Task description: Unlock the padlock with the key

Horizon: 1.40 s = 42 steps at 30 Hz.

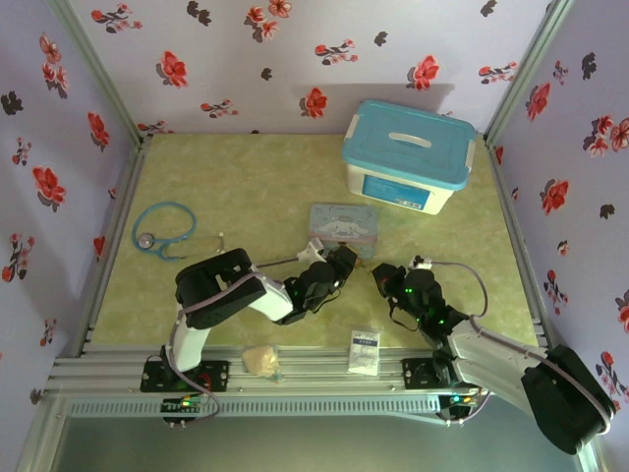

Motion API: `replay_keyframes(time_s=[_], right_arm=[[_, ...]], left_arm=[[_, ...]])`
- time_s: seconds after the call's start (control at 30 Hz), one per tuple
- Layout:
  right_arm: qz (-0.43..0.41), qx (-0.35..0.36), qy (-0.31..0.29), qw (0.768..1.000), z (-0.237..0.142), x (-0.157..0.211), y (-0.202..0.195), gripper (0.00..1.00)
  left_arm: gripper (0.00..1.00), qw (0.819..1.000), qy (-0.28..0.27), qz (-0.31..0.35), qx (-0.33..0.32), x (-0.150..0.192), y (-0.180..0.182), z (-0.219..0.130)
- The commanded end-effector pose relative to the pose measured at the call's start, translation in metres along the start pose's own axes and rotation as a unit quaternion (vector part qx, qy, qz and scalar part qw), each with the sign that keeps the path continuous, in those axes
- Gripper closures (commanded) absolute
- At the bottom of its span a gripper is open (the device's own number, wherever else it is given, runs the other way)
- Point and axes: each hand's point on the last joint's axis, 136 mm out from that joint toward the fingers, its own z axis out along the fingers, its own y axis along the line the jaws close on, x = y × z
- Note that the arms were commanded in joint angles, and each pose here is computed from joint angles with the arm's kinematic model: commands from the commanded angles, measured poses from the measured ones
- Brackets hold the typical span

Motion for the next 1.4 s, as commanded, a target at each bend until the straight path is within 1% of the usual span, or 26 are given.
replay_keyframes(time_s=[0.0, 0.3, 0.43, 0.53, 0.63, 0.73, 0.83, 1.03, 1.23, 1.37], right_arm=[[-0.011, -0.026, -0.009, 1.0, 0.0, -0.003, 0.014, 1.0], [-0.009, -0.029, -0.016, 0.999, 0.001, -0.005, 0.015, 1.0], [-0.013, -0.038, -0.012, 0.999, 0.004, -0.004, 0.023, 1.0], [-0.012, -0.033, -0.005, 0.999, 0.007, -0.002, 0.019, 1.0], [-0.003, -0.03, -0.012, 0.999, 0.006, -0.004, 0.011, 1.0], [-0.008, -0.044, -0.02, 0.999, 0.003, -0.006, 0.017, 1.0], [-0.022, -0.049, -0.013, 0.998, 0.004, -0.005, 0.027, 1.0], [-0.017, -0.051, 0.003, 0.999, 0.013, -0.003, 0.029, 1.0], [-0.003, -0.078, 0.038, 0.996, 0.025, -0.004, 0.043, 1.0], [-0.012, -0.076, 0.052, 0.996, 0.028, -0.001, 0.049, 1.0]], left_arm=[[1.0, 0.998, -0.009, -0.027, 0.053, -0.002, -0.033, 0.002], [1.0, 0.998, -0.002, -0.032, 0.057, 0.002, -0.035, 0.002], [1.0, 0.998, 0.003, -0.031, 0.062, 0.004, -0.039, 0.002], [1.0, 0.998, 0.003, -0.032, 0.061, 0.004, -0.039, 0.001], [1.0, 0.998, 0.002, -0.034, 0.059, 0.004, -0.035, 0.001], [1.0, 0.998, 0.008, -0.039, 0.058, 0.007, -0.033, 0.003], [1.0, 0.997, 0.014, -0.042, 0.061, 0.011, -0.035, 0.004], [1.0, 0.996, 0.026, -0.041, 0.071, 0.016, -0.046, 0.003], [1.0, 0.997, 0.031, -0.041, 0.063, 0.019, -0.038, 0.0], [1.0, 0.997, 0.036, -0.043, 0.058, 0.023, -0.033, 0.0]])
